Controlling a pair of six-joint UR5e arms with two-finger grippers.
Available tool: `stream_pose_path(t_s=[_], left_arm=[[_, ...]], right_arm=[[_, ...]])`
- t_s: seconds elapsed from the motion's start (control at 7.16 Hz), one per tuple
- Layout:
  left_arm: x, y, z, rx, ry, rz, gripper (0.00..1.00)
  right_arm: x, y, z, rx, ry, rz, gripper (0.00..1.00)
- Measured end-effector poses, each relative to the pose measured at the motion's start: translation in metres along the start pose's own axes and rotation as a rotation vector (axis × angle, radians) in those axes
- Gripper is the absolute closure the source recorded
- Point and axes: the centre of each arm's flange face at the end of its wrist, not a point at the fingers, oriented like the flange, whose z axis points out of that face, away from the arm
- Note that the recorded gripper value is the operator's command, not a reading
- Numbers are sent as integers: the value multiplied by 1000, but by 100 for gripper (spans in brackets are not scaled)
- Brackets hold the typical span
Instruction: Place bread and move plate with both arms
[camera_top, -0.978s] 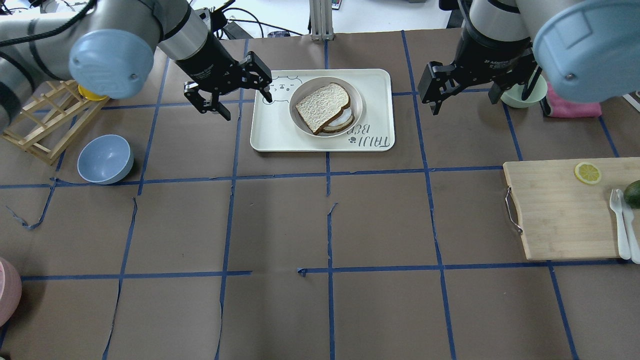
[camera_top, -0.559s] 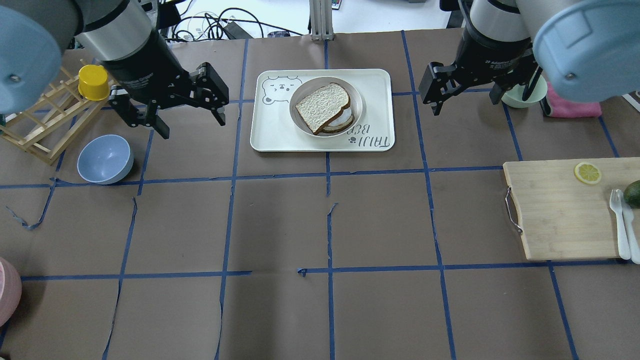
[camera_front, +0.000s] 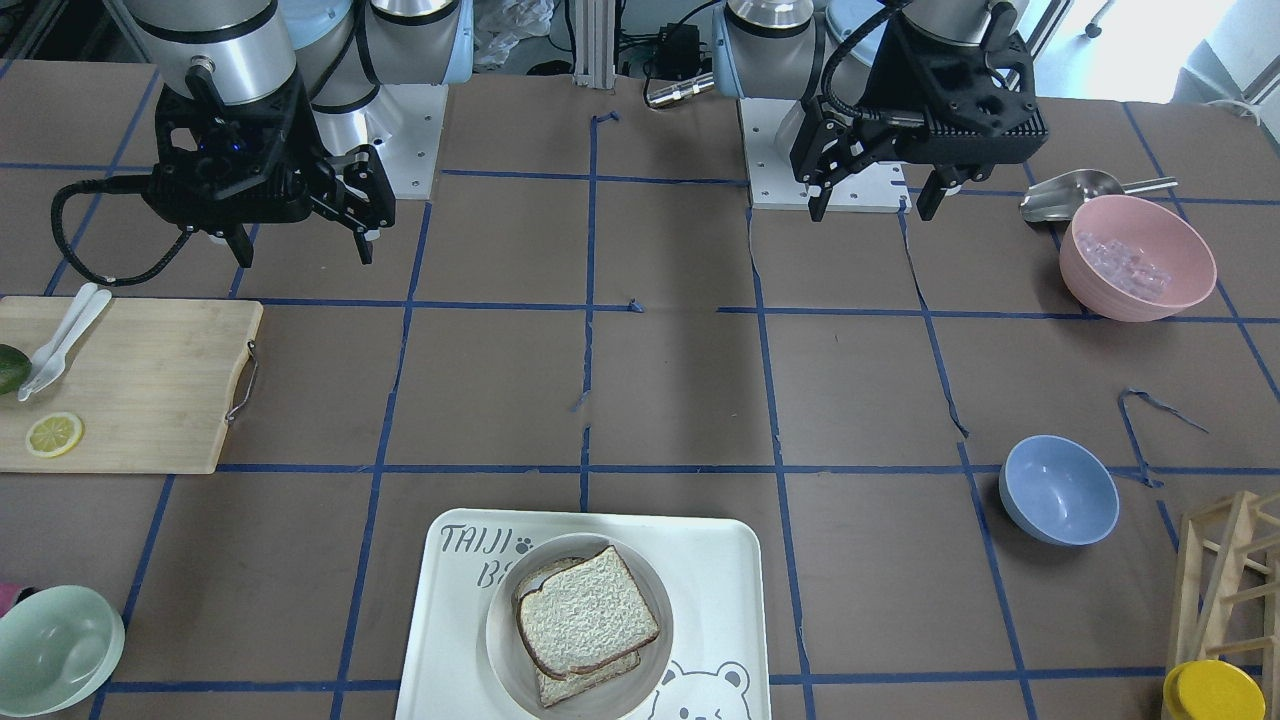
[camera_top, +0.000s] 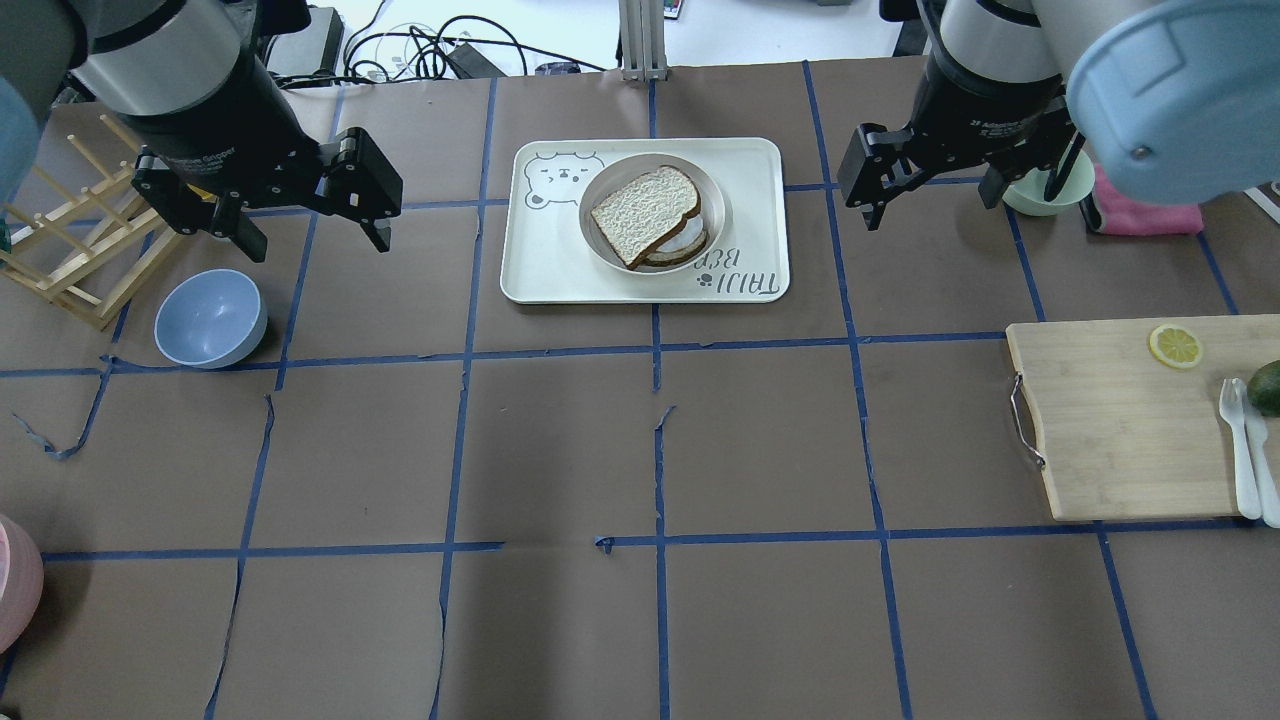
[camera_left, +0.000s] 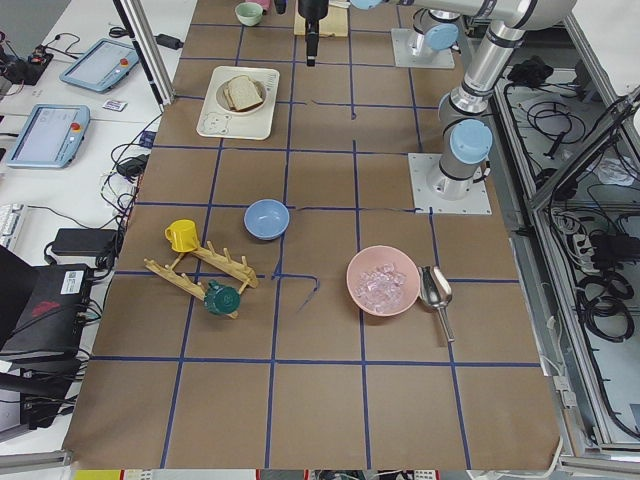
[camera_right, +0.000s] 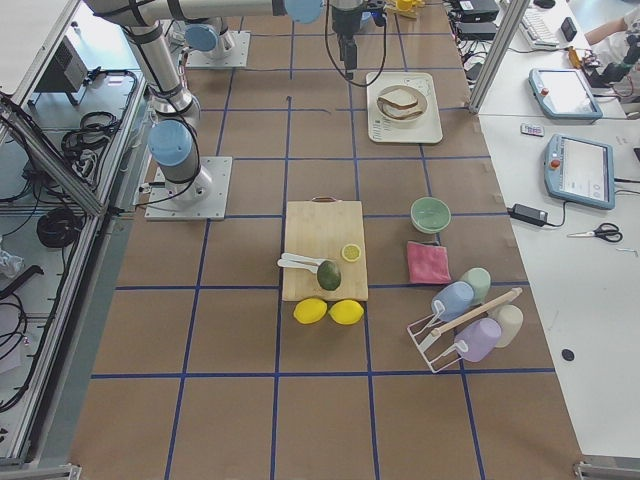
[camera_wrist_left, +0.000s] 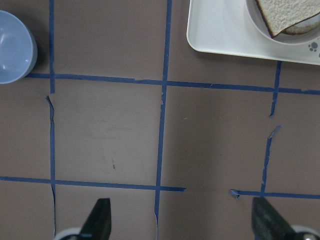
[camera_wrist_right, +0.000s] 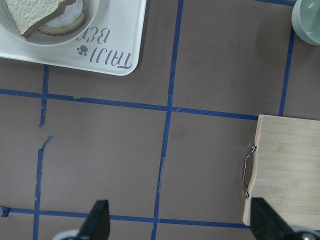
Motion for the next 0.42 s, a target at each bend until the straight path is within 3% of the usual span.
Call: stream_pose_path(t_s=[0.42], left_arm=[[-2,-9,1,40,5,42,0]], right_arm=[[0,0,0,-2,0,0,0]])
